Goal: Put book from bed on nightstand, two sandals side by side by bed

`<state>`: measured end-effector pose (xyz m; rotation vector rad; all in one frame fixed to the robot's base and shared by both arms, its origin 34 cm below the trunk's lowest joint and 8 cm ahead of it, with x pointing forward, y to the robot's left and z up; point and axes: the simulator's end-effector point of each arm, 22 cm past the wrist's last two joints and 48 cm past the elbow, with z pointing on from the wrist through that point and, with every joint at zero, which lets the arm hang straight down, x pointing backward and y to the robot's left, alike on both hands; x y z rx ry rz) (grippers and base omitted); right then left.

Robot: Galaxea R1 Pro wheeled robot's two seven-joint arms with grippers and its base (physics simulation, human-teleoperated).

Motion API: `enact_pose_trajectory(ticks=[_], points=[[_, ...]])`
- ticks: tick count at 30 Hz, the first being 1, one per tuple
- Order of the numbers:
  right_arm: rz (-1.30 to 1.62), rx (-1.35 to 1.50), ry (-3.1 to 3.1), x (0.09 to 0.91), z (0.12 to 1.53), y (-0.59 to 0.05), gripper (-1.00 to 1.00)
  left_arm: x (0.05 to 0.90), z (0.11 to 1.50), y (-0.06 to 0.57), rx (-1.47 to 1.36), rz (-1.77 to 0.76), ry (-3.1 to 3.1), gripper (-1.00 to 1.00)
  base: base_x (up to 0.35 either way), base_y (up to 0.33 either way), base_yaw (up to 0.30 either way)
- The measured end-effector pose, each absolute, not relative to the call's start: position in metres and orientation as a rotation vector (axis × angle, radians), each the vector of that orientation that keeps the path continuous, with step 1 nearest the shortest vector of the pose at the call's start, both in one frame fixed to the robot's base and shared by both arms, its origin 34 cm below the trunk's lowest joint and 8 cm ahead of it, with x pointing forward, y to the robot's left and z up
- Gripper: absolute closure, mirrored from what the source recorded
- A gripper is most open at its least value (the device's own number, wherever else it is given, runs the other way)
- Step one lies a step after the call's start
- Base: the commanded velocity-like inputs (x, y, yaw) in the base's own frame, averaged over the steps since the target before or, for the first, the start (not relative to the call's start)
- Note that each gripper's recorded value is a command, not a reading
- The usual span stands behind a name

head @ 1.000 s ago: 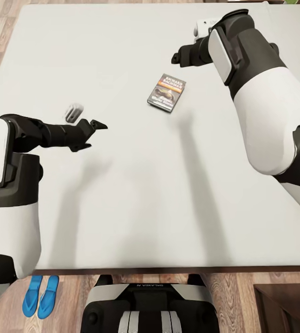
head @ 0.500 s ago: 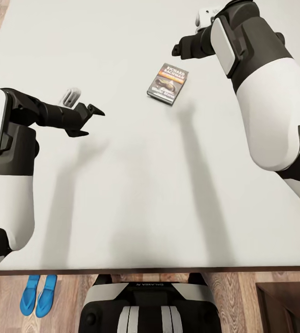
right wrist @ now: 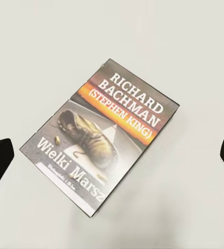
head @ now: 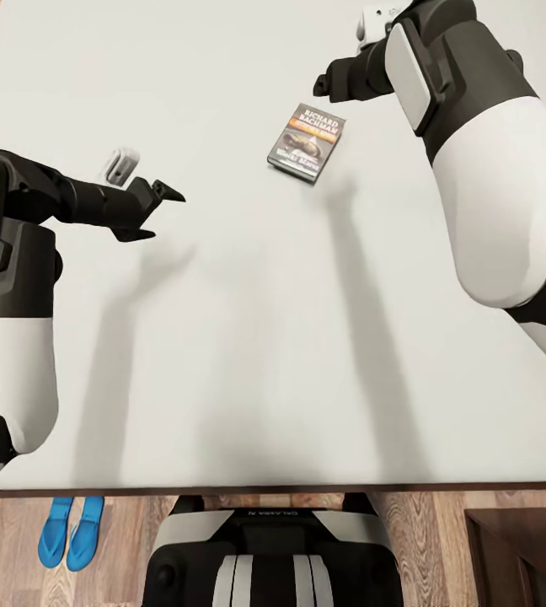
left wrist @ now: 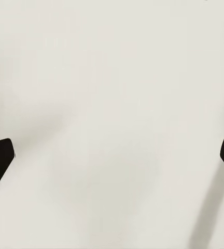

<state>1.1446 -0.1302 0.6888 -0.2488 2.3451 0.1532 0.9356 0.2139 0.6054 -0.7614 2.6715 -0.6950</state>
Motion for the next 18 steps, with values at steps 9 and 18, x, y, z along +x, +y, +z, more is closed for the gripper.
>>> enact_pose_trajectory(ticks=[9,18], points=[[0.149,-0.248,2.336,1.151,0.691,-0.132,-1.0,0.942,0.607,0.219,-0.746,-0.701,2.657,-1.0,0.0,0.0,0.0],[0.145,-0.247,2.34,1.153,0.683,-0.134,-1.0,0.953,0.607,0.219,-0.742,-0.709,2.65,-1.0,0.0,0.0,0.0]])
